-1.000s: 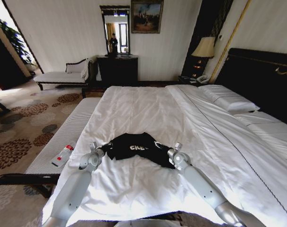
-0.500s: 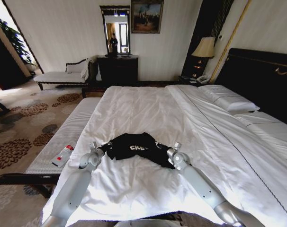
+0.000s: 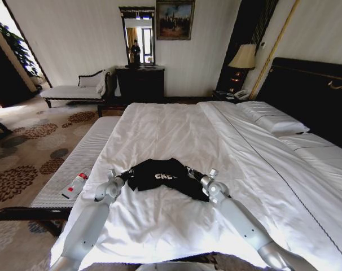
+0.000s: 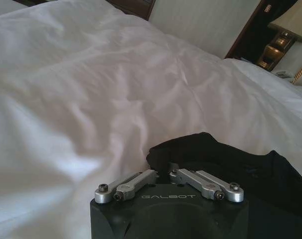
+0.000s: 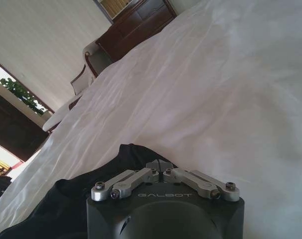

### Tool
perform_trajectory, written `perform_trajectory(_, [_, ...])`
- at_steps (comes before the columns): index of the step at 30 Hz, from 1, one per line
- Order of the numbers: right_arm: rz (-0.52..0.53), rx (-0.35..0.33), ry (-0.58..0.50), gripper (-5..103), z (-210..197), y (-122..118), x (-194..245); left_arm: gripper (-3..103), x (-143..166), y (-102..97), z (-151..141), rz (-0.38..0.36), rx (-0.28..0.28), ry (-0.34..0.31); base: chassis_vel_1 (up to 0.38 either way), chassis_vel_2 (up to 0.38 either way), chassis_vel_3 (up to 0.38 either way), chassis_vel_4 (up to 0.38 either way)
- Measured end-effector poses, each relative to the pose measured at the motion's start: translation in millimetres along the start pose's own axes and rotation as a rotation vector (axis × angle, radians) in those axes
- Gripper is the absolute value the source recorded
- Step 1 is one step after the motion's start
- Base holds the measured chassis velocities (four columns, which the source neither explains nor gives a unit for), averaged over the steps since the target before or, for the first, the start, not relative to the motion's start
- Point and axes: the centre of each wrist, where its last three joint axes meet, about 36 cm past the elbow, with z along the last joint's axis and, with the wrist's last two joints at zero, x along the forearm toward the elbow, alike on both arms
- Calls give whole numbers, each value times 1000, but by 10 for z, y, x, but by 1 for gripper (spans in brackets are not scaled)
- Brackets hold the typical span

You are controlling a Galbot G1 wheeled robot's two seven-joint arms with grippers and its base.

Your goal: Fold the clothes on the bed.

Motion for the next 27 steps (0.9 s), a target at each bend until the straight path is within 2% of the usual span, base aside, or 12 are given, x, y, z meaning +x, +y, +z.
perform_trajectory(2, [16,-15,10,-3,3,4,3,1,-2,-3,2,0,-2,1,0,0,0,0])
perform_trajectory(3, [23,-26,18,3,8,6,7,1,-4,-4,4,0,-3,1,0,0,0,0])
perform_trajectory(4, [26,-35,23,3,12,7,11,1,-5,-5,5,0,-3,1,0,0,0,0])
perform_trajectory(7, [39,-66,38,19,11,19,24,1,-15,6,11,-2,-7,3,0,0,0,0])
perform_trajectory(11, [47,-75,51,35,9,24,22,1,-25,11,27,-4,-9,4,0,0,0,0])
perform_trajectory(13, [50,-76,53,35,7,25,18,1,-27,8,31,-4,-10,4,0,0,0,0])
perform_trajectory(17, [61,-86,64,56,-3,22,-10,1,-35,7,46,-4,-13,3,0,0,0,0])
perform_trajectory(18, [61,-86,64,56,-3,22,-10,1,-35,7,46,-4,-13,3,0,0,0,0])
perform_trajectory(20, [65,-95,73,67,-4,38,-36,1,-41,12,55,-5,-12,2,0,0,0,0])
perform_trajectory(22, [66,-98,75,67,-3,44,-48,1,-42,14,57,-5,-13,1,0,0,0,0])
perform_trajectory(26, [65,-113,86,89,11,65,-85,1,-51,30,63,-6,-13,-2,0,0,0,0])
perform_trajectory(27, [65,-113,86,89,11,65,-85,1,-51,30,63,-6,-13,-2,0,0,0,0])
